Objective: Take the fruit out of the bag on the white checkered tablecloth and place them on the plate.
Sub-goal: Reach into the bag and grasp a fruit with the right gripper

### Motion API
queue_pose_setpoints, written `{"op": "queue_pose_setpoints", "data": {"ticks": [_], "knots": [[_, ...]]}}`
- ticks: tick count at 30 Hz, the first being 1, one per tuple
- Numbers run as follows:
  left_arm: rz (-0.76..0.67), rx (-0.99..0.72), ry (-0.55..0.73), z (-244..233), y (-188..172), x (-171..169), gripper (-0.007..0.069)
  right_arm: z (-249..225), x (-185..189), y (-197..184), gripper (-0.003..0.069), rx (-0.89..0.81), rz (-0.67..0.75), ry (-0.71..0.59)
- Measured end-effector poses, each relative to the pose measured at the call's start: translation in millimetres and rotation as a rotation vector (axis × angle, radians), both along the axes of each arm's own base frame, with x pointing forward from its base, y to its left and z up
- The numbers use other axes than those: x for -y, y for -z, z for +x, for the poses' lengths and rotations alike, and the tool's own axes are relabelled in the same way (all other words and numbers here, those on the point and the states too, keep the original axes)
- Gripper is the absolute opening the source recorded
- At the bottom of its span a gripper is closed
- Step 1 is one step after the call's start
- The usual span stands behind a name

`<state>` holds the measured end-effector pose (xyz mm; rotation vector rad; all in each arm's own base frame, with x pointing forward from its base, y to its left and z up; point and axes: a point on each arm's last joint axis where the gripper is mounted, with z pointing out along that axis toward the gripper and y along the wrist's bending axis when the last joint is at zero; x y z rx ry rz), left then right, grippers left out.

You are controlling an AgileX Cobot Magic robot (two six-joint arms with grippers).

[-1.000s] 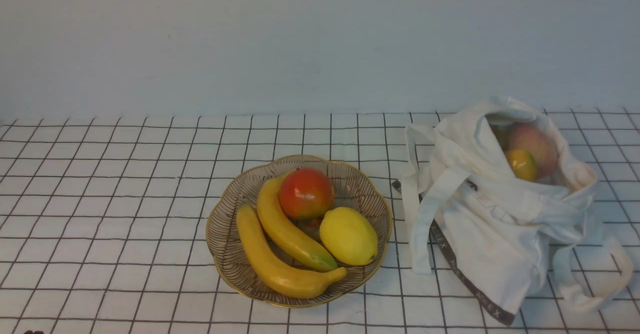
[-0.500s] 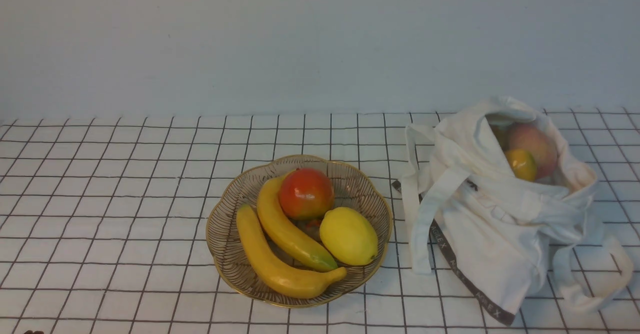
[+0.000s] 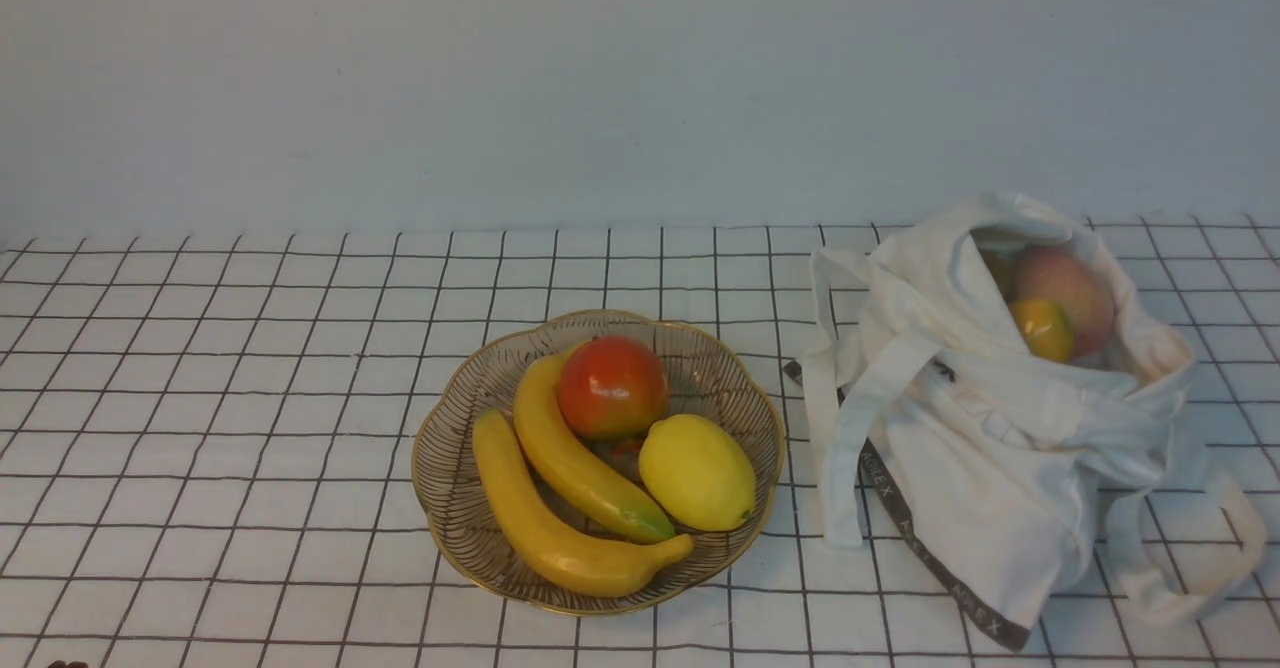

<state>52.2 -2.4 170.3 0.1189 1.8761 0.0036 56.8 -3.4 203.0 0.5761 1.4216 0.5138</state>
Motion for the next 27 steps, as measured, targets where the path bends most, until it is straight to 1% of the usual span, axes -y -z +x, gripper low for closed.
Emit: {"op": "queue_pose_setpoints", "data": {"ticks": [3, 8, 13, 15, 17, 18, 19, 20, 21, 22, 23, 25, 26, 27], "knots": [[0.000, 0.000, 0.000, 0.0, 0.0, 0.0, -0.0008, -0.5, 3.5, -3.2, -0.0015, 0.047, 0.147, 0.029], [0.000, 0.000, 0.000, 0.0, 0.0, 0.0, -0.0008, -1.3, 7.3, -6.0, -0.0015, 0.086, 0.186, 0.065], [0.000, 0.000, 0.000, 0.0, 0.0, 0.0, -0.0008, -3.4, 14.1, -11.1, -0.0015, 0.153, 0.199, 0.134], [0.000, 0.000, 0.000, 0.0, 0.0, 0.0, -0.0008, -4.4, 16.7, -12.8, -0.0015, 0.182, 0.244, 0.156], [0.000, 0.000, 0.000, 0.0, 0.0, 0.0, -0.0008, -5.2, 16.7, -17.6, -0.0015, 0.201, 0.280, 0.149], [0.000, 0.000, 0.000, 0.0, 0.0, 0.0, -0.0008, -6.1, 15.3, -23.8, -0.0015, 0.209, 0.273, 0.134], [0.000, 0.000, 0.000, 0.0, 0.0, 0.0, -0.0008, -8.0, 12.5, -35.6, -0.0015, 0.225, 0.234, 0.107], [0.000, 0.000, 0.000, 0.0, 0.0, 0.0, -0.0008, -11.3, 9.0, -50.7, -0.0015, 0.242, 0.166, 0.079], [0.000, 0.000, 0.000, 0.0, 0.0, 0.0, -0.0008, -15.9, 4.6, -70.8, -0.0015, 0.259, 0.066, 0.050], [0.000, 0.000, 0.000, 0.0, 0.0, 0.0, -0.0008, -16.5, 3.9, -74.2, -0.0015, 0.260, 0.046, 0.046], [0.000, 0.000, 0.000, 0.0, 0.0, 0.0, -0.0008, -17.2, 0.7, -87.0, -0.0015, 0.245, -0.028, 0.025], [0.000, 0.000, 0.000, 0.0, 0.0, 0.0, -0.0008, -13.8, -5.0, -117.0, -0.0015, 0.190, -0.152, -0.021], [0.000, 0.000, 0.000, 0.0, 0.0, 0.0, -0.0008, -5.7, -9.2, -140.5, -0.0015, 0.119, -0.224, -0.070], [0.000, 0.000, 0.000, 0.0, 0.0, 0.0, -0.0008, 4.4, -10.8, -147.5, -0.0015, 0.051, -0.260, -0.099]]}}
